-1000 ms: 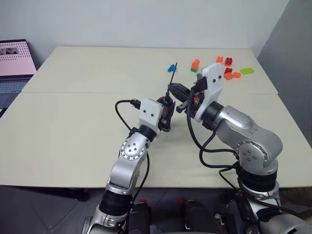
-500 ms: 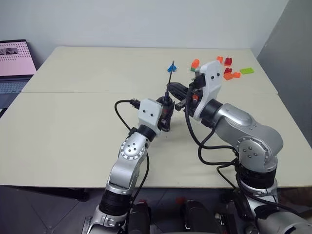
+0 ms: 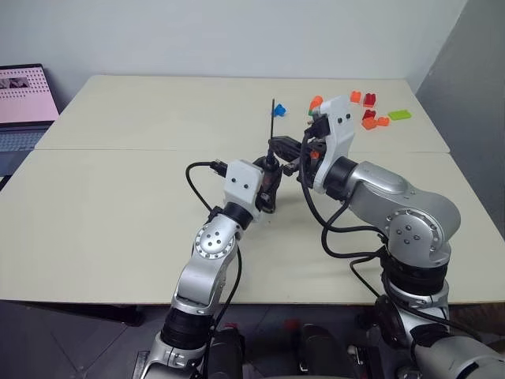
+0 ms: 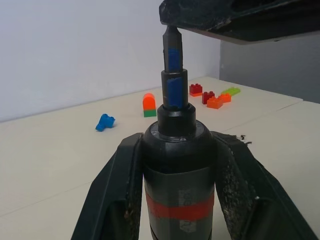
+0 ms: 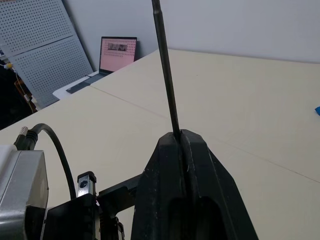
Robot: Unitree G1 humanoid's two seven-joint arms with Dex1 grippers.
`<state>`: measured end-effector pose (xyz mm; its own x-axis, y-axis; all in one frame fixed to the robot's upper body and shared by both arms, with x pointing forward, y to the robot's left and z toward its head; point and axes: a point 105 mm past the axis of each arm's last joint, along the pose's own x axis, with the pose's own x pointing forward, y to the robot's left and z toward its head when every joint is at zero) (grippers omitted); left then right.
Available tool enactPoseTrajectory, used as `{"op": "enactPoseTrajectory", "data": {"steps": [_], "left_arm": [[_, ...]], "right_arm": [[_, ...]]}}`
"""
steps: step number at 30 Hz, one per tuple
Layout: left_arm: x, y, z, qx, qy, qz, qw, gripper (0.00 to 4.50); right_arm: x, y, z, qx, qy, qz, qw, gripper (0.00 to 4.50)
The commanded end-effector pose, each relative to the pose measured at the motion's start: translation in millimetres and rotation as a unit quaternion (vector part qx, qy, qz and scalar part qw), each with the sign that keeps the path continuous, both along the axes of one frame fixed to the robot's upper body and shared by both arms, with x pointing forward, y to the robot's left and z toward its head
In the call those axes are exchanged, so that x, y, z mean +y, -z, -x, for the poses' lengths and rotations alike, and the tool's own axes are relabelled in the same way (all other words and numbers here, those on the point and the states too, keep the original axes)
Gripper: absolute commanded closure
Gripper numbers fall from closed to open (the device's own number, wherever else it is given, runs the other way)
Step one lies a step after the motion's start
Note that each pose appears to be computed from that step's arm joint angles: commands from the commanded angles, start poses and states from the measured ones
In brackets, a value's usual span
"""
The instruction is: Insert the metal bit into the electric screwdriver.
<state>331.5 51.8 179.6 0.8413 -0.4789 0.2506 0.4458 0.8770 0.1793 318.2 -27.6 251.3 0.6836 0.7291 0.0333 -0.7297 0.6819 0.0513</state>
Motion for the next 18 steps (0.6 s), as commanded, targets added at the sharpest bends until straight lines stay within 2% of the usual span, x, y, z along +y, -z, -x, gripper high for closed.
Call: {"op": "enactPoseTrajectory", "data": {"steps": [1, 8, 12, 14, 18], "left_arm": [[3.5, -0.4, -0.7, -0.004, -0.014, -0.008, 1.0, 2.86], [4.1, -0.8, -1.2, -0.006, -0.014, -0.008, 1.0, 2.86], [2.8, -11.2, -3.4, -0.023, -0.013, -0.019, 0.999, 2.86], [3.0, -23.1, -7.1, -0.05, -0.02, -0.057, 0.997, 2.86], [4.8, -39.8, -20.8, -0.086, -0.037, -0.157, 0.983, 2.86]], "right_arm": [[5.1, -7.6, 9.8, -0.019, -0.035, -0.008, 0.999, 4.3], [-21.5, -25.3, 2.9, -0.046, -0.014, -0.021, 0.999, 2.9], [-36.4, -32.7, 3.0, -0.054, -0.013, -0.023, 0.998, 2.05], [-50.8, -36.9, 3.2, -0.08, -0.004, 0.002, 0.997, 1.61], [-73.8, -43.4, 7.2, -0.133, 0.002, 0.072, 0.988, 1.61]]}}
